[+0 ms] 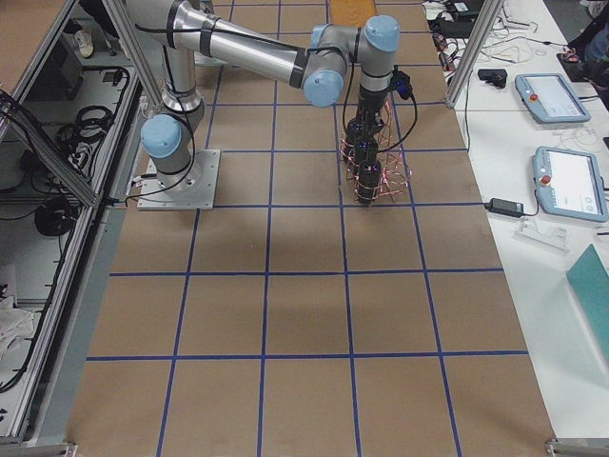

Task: Take wine from basket and place on tray
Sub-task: 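Close the right gripper on the neck of the middle dark bottle, then lift the dark bottle out of the rack with the right gripper, then carry the bottle toward the table center and stand it upright with the right gripper, then release the bottle and raise the right gripper while the left gripper reaches toward it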

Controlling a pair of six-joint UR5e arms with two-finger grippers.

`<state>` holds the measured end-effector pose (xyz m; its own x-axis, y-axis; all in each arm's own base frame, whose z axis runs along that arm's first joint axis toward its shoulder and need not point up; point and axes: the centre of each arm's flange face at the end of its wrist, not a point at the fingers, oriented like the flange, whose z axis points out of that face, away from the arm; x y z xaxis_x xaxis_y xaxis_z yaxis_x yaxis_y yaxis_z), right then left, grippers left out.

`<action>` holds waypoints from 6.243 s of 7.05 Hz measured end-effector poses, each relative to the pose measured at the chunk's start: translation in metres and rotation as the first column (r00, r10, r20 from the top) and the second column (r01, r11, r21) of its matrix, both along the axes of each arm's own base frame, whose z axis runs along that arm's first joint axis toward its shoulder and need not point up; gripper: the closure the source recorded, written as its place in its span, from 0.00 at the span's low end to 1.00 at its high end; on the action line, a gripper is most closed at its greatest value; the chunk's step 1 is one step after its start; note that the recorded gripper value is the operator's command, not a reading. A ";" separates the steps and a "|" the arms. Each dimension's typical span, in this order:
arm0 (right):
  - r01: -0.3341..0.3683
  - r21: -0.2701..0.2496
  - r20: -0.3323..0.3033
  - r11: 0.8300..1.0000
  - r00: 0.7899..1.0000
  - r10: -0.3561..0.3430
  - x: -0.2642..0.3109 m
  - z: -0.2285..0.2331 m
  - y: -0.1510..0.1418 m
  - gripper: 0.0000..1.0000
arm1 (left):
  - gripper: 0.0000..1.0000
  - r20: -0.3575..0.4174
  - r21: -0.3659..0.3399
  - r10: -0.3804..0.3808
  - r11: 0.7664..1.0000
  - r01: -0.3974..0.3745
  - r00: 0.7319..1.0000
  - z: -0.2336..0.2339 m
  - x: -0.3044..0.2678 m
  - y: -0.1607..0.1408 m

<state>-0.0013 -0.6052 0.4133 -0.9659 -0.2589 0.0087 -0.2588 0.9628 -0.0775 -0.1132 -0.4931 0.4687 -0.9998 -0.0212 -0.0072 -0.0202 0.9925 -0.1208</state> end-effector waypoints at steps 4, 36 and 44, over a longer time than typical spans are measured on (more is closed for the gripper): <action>-0.020 0.050 -0.003 0.999 1.000 0.020 0.023 0.111 0.047 1.00 | 0.00 0.001 0.014 -0.001 1.000 0.001 1.000 -0.005 0.000 0.001; 0.047 0.023 0.097 0.999 0.994 -0.049 0.417 -0.001 0.166 0.00 | 0.00 -0.018 0.028 0.080 0.996 -0.080 0.997 0.004 0.012 0.028; 0.218 -0.095 0.007 0.971 0.976 -0.219 0.128 0.062 0.054 0.00 | 0.00 -0.063 0.152 0.118 0.983 -0.107 0.991 -0.048 -0.137 0.084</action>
<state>0.1268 -0.5509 0.4754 -0.9989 -0.0393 0.0266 -0.0433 0.9845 -0.1699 -0.2506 -0.4091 0.4205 -0.9890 -0.1379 0.0531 -0.1363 0.9901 0.0329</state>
